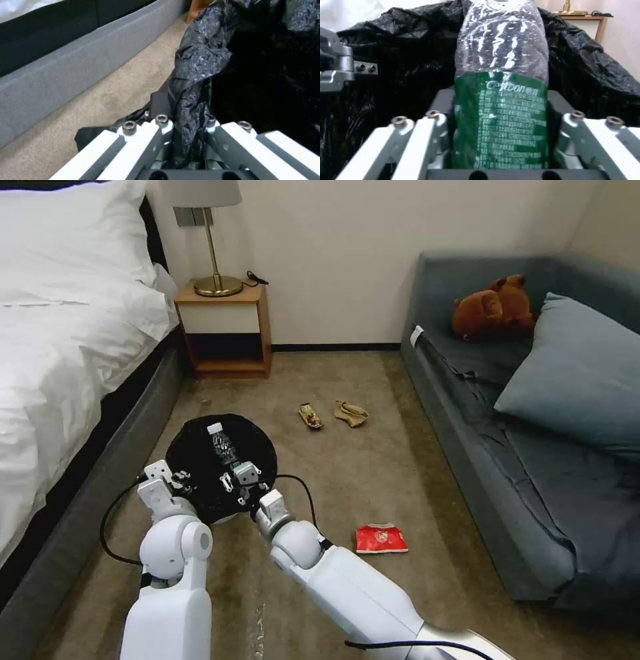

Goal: Pick up the trash bin, then pick up the garbage on the floor and place it into the trash bin.

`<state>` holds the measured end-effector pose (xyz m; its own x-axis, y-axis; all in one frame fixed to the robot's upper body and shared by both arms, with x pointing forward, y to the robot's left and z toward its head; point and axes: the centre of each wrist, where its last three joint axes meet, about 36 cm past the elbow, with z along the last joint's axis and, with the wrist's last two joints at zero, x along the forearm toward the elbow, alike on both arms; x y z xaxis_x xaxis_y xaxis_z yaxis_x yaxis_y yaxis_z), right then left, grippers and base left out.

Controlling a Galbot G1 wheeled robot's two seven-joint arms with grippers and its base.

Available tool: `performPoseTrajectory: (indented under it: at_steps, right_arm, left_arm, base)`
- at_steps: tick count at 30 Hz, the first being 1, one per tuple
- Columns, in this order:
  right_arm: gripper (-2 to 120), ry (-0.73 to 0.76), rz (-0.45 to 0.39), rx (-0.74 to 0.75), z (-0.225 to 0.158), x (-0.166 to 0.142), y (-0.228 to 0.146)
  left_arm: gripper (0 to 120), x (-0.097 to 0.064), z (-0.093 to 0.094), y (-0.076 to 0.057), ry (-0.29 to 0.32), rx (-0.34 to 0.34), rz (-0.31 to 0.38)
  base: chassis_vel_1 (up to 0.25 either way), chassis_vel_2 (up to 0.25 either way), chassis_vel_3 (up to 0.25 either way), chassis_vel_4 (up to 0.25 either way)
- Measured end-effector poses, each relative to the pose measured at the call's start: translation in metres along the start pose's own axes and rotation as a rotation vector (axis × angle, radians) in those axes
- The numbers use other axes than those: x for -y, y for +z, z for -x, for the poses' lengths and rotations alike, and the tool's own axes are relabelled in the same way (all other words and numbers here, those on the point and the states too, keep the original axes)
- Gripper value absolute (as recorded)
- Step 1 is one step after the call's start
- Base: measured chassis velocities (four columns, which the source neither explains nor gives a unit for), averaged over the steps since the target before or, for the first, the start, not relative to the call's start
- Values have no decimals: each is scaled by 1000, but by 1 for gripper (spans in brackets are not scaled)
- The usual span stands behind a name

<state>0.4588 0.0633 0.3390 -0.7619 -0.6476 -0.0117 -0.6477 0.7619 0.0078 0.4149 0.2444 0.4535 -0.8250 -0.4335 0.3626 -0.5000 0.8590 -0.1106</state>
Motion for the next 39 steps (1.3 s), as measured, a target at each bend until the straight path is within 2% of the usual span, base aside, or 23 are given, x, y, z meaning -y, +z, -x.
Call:
performPoseTrajectory:
  at_steps: [1, 2, 4, 6, 7, 8, 12, 13, 15, 16, 18, 19, 21, 22, 24, 26, 27, 29, 31, 37, 39]
  right_arm:
    - [49, 0, 0, 0, 0, 0, 0]
    - [57, 5, 10, 8, 1, 0, -3]
    - [61, 9, 16, 14, 1, 1, -6]
    - [71, 19, 22, 30, 3, 3, -13]
    - [71, 19, 22, 30, 3, 3, -13]
    - [79, 27, 20, 40, 3, 6, -21]
    - [84, 34, 22, 43, 2, 9, -26]
    - [95, 54, 26, 53, 1, 15, -35]
    - [97, 62, 26, 57, 1, 18, -38]
    - [99, 83, 24, 68, 0, 26, -44]
    - [100, 179, 12, 93, -5, 68, -60]
    - [100, 179, 12, 93, -5, 68, -60]
    - [100, 277, -4, 78, -14, 105, -62]
    - [100, 277, -4, 78, -14, 105, -62]
    - [100, 359, -14, 23, -25, 131, -51]
    - [100, 382, -21, -3, -30, 140, -44]
    - [100, 423, -41, -67, -41, 158, -25]
    - [100, 436, -56, -110, -48, 167, -14]
    - [100, 460, -88, -229, -69, 188, 15]
    - [100, 436, -167, -363, -97, 217, 41]
    - [100, 411, -242, -433, -112, 237, 53]
  left_arm:
    - [2, 0, 0, 0, 0, 0, 0]
    - [2, 1, 0, 1, 1, -1, 3]
    - [2, 2, 0, 2, 2, -3, 4]
    - [2, 3, 1, 3, 2, -7, 8]
    - [2, 3, 1, 3, 2, -7, 8]
    - [2, 4, 2, 3, 4, -7, 9]
    - [2, 6, 3, 3, 6, -6, 9]
    - [2, 7, 4, 3, 10, -6, 9]
    - [2, 8, 4, 3, 11, -6, 10]
    - [2, 8, 5, 3, 12, -8, 11]
    - [2, 9, 8, 5, 11, -12, 14]
    - [2, 9, 8, 5, 11, -12, 14]
    - [2, 9, 9, 6, 10, -12, 14]
    - [2, 9, 9, 6, 10, -12, 14]
    - [2, 9, 11, 6, 11, -11, 14]
    - [2, 8, 11, 6, 11, -9, 15]
    - [2, 8, 12, 5, 12, -7, 16]
    - [2, 9, 13, 5, 14, -6, 16]
    - [2, 10, 13, 4, 21, -6, 14]
    - [2, 11, 12, 3, 26, -2, 14]
    - [2, 12, 11, 2, 30, 1, 13]
  base:
    - [0, 0, 0, 0]
    - [0, 0, 0, 0]
    - [0, 0, 0, 0]
    - [0, 0, 0, 0]
    - [0, 0, 0, 0]
    - [0, 0, 0, 0]
    - [0, 0, 0, 0]
    - [0, 0, 0, 0]
    - [0, 0, 0, 0]
    - [0, 0, 0, 0]
    - [0, 0, 0, 0]
    - [0, 0, 0, 0]
    - [0, 0, 0, 0]
    - [0, 0, 0, 0]
    - [0, 0, 0, 0]
    - [0, 0, 0, 0]
    - [0, 0, 0, 0]
    - [0, 0, 0, 0]
    - [0, 0, 0, 0]
    - [0, 0, 0, 0]
    - [0, 0, 0, 0]
